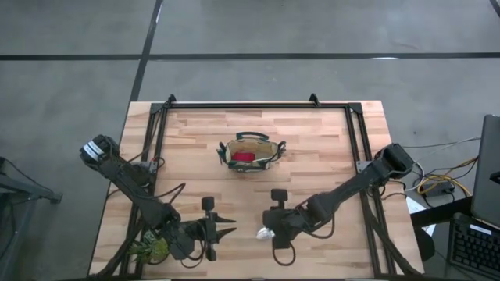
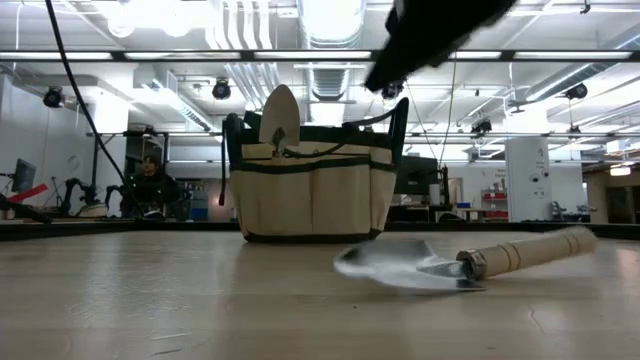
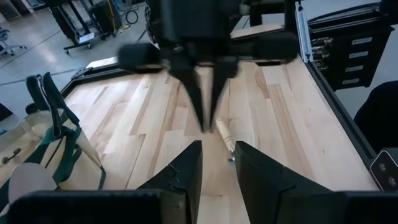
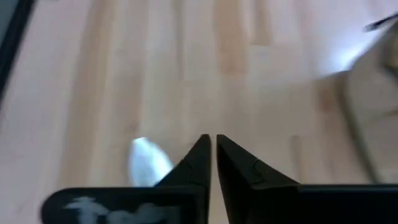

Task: Pick & Place Garden tools in Gardening bag
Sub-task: Put the brown trowel into the light brown gardening bag

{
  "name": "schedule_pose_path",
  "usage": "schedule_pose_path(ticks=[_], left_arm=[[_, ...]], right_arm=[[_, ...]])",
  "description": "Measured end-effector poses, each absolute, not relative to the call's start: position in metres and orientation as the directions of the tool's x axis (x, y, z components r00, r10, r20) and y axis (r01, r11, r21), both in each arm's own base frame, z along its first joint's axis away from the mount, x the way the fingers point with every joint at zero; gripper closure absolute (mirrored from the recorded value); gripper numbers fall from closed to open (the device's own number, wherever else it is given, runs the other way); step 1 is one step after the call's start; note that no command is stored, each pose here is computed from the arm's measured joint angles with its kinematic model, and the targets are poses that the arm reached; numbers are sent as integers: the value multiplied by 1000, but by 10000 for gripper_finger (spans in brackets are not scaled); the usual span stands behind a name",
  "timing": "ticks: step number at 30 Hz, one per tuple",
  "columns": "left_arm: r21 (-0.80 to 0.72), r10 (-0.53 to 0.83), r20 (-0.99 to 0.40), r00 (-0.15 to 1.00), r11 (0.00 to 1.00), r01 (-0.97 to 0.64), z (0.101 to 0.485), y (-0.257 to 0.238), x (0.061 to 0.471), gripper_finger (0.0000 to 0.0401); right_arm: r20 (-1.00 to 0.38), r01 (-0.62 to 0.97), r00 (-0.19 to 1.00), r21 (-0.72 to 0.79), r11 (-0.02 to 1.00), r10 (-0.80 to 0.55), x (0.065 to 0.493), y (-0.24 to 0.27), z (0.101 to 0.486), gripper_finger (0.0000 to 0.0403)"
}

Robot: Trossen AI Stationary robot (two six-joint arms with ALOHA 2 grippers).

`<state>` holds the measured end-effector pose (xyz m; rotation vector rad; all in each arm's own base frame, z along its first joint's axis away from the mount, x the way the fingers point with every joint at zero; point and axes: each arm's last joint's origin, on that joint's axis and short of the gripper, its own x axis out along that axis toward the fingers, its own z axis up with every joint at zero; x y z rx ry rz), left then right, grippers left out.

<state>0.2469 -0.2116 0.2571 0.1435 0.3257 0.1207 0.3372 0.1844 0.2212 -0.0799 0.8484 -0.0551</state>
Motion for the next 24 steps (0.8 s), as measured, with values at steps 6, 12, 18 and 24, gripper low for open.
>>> schedule_pose_path(ticks=[6,12,18,24], left_arm=[[146,140,-306,942,984,-99,256,-211,247,302],[139,140,-304,943,985,-101,256,-211,247,302],[138,141,-304,942,985,-102,256,-211,247,302],[135,140,-302,943,985,-103,256,-211,247,302]], right_arm=[[-776,-31,630,-57,998,-25,336,197,195,334],[-788,-44,616,-54,998,-15,339,210,174,259],[-820,-94,572,-82,992,-13,338,231,151,204],[-831,-81,554,-117,990,-53,344,238,133,187]])
